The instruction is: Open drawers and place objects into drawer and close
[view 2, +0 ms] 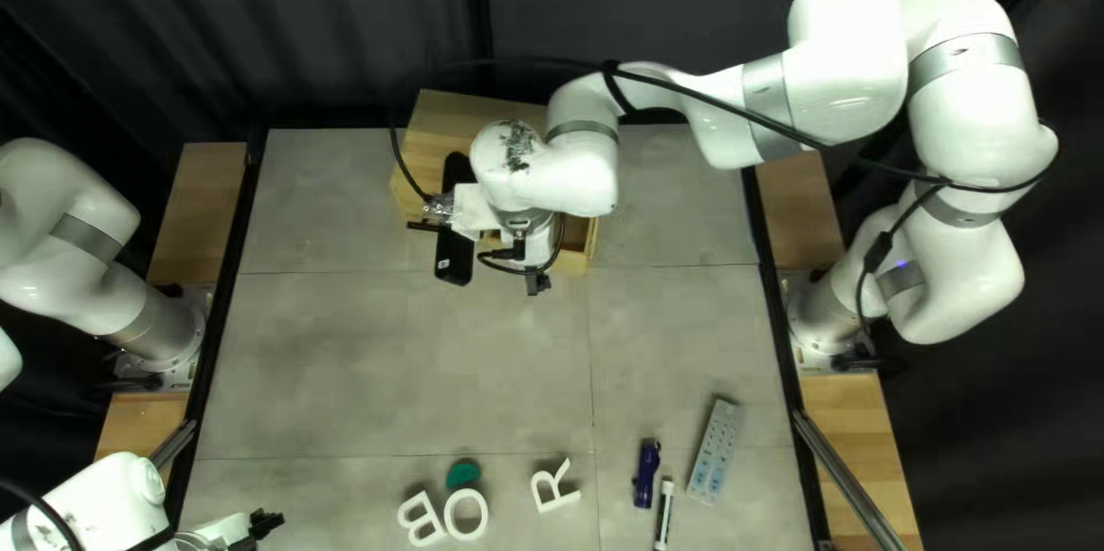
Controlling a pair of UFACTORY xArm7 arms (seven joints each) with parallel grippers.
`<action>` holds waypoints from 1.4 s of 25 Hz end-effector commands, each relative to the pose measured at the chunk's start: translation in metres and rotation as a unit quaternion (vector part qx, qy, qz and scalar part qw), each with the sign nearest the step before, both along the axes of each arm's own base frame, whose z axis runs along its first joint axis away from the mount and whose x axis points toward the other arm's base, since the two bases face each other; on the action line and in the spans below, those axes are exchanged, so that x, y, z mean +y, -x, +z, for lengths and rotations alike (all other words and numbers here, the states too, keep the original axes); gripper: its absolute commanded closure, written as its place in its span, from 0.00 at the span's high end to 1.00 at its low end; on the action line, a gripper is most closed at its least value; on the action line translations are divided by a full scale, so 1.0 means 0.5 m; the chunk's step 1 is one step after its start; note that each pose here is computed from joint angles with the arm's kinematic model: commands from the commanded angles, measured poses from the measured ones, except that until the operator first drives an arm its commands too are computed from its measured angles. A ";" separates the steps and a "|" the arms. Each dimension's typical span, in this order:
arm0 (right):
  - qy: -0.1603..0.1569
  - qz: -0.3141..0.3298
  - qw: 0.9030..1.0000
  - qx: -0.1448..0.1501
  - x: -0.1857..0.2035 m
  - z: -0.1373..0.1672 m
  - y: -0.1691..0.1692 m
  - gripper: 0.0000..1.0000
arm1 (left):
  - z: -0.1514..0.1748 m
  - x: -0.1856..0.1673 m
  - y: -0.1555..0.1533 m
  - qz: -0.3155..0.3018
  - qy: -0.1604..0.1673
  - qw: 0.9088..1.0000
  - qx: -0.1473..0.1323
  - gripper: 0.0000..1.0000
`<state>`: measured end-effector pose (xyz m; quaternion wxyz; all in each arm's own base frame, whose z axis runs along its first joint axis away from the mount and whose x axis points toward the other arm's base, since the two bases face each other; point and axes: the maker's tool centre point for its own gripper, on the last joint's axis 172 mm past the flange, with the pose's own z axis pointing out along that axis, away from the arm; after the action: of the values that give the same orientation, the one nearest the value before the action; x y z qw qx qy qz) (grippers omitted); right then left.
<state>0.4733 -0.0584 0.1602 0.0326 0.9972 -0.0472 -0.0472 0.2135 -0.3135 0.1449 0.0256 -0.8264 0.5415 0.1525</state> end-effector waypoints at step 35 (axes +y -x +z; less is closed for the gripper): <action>-0.015 -0.001 0.999 -0.035 0.018 -0.042 -0.016 1.00 | 0.000 0.000 0.000 0.000 0.000 1.000 0.000 1.00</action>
<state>0.4806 -0.0518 0.1391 0.0164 0.9986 -0.0488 -0.0137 0.2135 -0.3135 0.1449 0.0256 -0.8264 0.5415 0.1525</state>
